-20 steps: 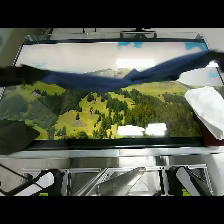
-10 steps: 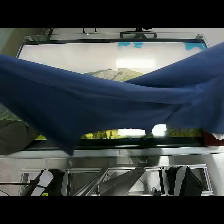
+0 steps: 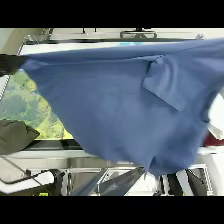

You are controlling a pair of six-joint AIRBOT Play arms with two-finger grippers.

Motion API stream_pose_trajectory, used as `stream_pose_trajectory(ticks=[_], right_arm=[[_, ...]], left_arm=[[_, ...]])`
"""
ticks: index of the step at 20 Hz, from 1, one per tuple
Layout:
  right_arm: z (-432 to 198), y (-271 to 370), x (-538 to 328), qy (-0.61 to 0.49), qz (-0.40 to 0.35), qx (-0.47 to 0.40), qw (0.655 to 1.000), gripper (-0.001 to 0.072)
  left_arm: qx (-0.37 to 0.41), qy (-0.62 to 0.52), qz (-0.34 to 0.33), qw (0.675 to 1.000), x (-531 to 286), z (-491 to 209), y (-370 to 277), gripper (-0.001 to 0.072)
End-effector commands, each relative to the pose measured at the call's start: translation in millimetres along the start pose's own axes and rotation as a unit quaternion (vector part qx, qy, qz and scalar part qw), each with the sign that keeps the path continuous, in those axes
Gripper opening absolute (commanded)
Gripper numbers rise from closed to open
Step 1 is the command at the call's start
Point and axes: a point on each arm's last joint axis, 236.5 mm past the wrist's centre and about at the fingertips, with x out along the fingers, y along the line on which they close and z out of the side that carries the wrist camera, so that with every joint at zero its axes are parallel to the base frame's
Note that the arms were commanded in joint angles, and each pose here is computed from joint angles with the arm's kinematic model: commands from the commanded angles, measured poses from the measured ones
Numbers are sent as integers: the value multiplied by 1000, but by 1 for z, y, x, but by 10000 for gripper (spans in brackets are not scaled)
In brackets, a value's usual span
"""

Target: Fold the shirts.

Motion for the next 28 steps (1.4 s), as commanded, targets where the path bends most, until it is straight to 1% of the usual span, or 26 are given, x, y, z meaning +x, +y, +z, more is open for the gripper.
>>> stream_pose_trajectory(ticks=[1, 3, 6, 9, 12, 13, 16, 19, 21, 26, 28], right_arm=[[-140, -82, 68, 139, -19, 92, 986, 21], [-198, -126, 97, 161, -49, 145, 975, 21], [-250, -174, 131, 154, -46, 237, 958, 21], [-266, -199, 155, 144, -28, 284, 948, 20], [-269, -216, 173, 140, -27, 306, 941, 21], [-267, -219, 178, 140, -26, 311, 940, 21], [-259, -219, 178, 143, -21, 304, 942, 21], [-290, -224, 154, 222, -41, 306, 925, 21], [-307, -232, 134, 267, -57, 301, 914, 20], [-333, -251, 102, 333, -102, 290, 891, 21], [-336, -252, 100, 340, -106, 282, 891, 21]], left_arm=[[-71, 64, 5, 995, 50, -29, 104, 22], [-107, 88, 15, 990, 70, -41, 156, 22], [-140, 116, 50, 982, 90, -58, 224, 22], [-152, 94, 82, 980, 95, -58, 270, 22], [-174, 43, 135, 975, 87, -57, 313, 27], [-174, 37, 142, 974, 87, -58, 319, 27], [-152, 47, 133, 978, 87, -55, 312, 27], [-151, 58, 124, 979, 85, -57, 305, 22], [-160, 86, 138, 974, 82, -74, 311, 21], [-164, 160, 182, 956, 88, -124, 330, 20], [-154, 180, 197, 951, 87, -132, 334, 20]])
